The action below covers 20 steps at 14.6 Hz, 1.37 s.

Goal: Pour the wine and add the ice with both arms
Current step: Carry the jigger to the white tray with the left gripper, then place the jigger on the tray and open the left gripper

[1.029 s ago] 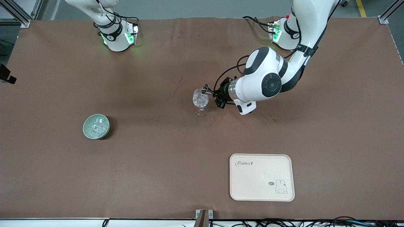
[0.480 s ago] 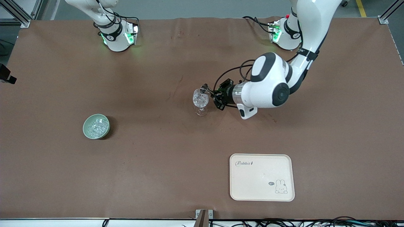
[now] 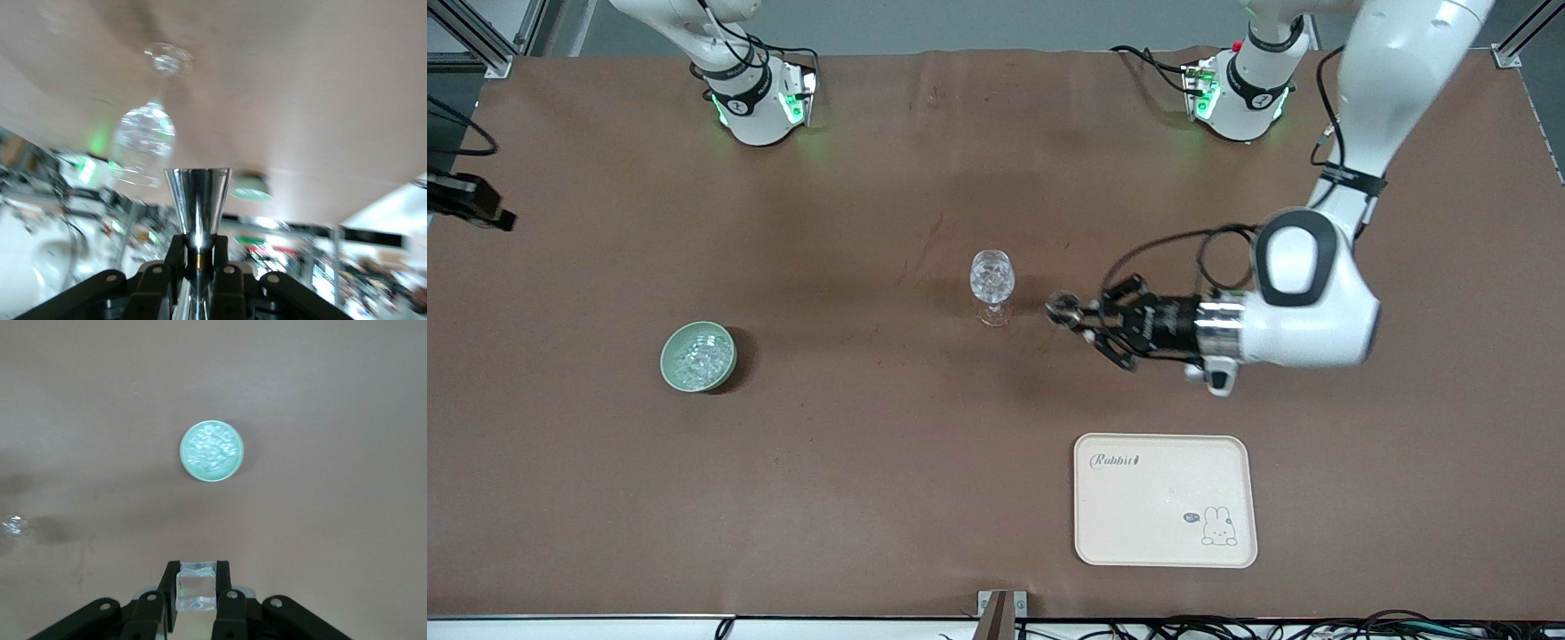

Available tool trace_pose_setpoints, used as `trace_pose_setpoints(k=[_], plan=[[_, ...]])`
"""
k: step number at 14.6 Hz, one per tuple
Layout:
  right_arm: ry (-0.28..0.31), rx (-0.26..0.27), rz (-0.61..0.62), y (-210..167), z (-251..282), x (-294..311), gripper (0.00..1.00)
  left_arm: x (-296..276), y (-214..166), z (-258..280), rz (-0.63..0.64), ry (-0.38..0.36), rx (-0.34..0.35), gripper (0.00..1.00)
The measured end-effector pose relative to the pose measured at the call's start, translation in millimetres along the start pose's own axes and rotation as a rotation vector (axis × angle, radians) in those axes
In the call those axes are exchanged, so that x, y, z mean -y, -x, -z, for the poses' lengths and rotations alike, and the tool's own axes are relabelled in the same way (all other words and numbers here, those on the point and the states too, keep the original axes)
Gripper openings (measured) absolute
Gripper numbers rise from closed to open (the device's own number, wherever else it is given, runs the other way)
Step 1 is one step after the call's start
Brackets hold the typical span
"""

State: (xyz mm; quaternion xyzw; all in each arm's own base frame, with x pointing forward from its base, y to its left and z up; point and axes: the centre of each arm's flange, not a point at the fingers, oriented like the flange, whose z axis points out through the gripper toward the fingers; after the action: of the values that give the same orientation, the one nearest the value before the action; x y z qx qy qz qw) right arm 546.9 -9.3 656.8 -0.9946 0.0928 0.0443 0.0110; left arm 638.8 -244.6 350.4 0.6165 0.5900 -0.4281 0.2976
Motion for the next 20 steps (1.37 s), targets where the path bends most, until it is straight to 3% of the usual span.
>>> trace_pose_setpoints(k=[5,9,12,16,20], plan=[[0.004,-0.016,-0.079,42,-3,140,0.26,-62,-79,44,0.075,0.147,0.19,0.21],[-0.01,-0.037,-0.119,69,-14,216,0.26,-83,-148,57,0.059,0.273,0.25,0.21],[-0.024,-0.032,-0.166,80,-40,271,0.26,-87,-198,76,0.025,0.349,0.269,0.21],[-0.031,-0.009,-0.239,95,-85,339,0.26,-97,-236,85,0.03,0.466,0.263,0.21],[-0.024,0.011,-0.28,120,-116,387,0.26,-98,-259,74,0.018,0.494,0.243,0.21]])
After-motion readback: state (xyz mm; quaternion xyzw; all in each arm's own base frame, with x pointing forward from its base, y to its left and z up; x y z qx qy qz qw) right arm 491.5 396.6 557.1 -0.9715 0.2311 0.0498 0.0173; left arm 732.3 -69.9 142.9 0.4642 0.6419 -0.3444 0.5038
